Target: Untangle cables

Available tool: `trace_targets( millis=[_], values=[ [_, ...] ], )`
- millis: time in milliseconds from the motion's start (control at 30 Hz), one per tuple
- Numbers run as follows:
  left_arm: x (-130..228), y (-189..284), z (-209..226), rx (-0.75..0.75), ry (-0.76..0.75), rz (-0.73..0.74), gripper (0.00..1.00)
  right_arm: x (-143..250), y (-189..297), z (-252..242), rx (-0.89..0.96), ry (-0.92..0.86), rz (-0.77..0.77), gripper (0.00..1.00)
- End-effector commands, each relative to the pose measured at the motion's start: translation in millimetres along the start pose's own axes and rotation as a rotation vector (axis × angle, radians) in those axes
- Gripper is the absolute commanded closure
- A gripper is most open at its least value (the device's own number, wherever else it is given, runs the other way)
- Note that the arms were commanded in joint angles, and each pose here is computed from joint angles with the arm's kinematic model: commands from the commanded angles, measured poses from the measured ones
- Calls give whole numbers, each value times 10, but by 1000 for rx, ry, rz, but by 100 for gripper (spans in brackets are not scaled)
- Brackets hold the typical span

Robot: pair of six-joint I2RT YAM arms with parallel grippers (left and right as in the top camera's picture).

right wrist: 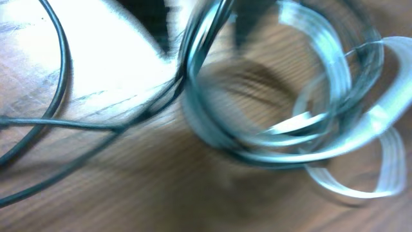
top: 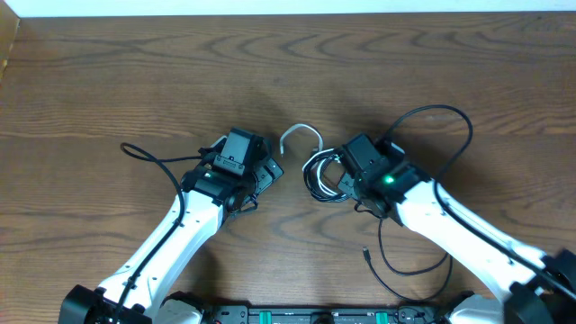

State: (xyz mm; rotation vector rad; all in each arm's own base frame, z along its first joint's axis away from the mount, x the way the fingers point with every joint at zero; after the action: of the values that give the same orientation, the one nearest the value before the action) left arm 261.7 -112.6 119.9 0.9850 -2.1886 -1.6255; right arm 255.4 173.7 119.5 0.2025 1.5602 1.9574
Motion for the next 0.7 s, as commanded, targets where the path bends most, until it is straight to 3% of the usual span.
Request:
trace_targets(
  millis=[0, 33, 133, 267, 367, 500, 667],
  values=[
    [1, 12, -9, 0, -16, -1, 3, -45, 136, 72, -52, 64, -16, 41],
    [2, 12, -7, -2, -15, 0, 3, -52, 140, 83, -58, 92, -20, 34],
    [17, 12, -8, 1, -16, 12, 3, -53, 134, 88, -58, 158, -22, 2],
    [101, 16, -57, 37, -29, 72, 2, -51, 125, 75, -49, 208, -23, 1],
    [198, 22, -159, 77, -154, 84, 3, -93, 123, -26, 16, 212, -60, 1],
    [455, 43, -325, 124, -310, 97, 12, -191, 152, -388, 203, 35, -120, 1],
    [692, 67, -524, 150, -424, -6, 13, -354, 276, -947, 437, -165, -135, 1]
  ],
)
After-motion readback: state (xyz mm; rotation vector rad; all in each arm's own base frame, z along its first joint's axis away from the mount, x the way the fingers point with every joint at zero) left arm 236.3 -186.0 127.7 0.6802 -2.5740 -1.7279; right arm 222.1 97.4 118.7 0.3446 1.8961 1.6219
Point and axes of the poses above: each gripper's point midway between its finger pads, its own y axis back along the fingers, its own z axis along the line the jaws close on, x = y × z, the point moved 5 cm from there along y, back along the fingers
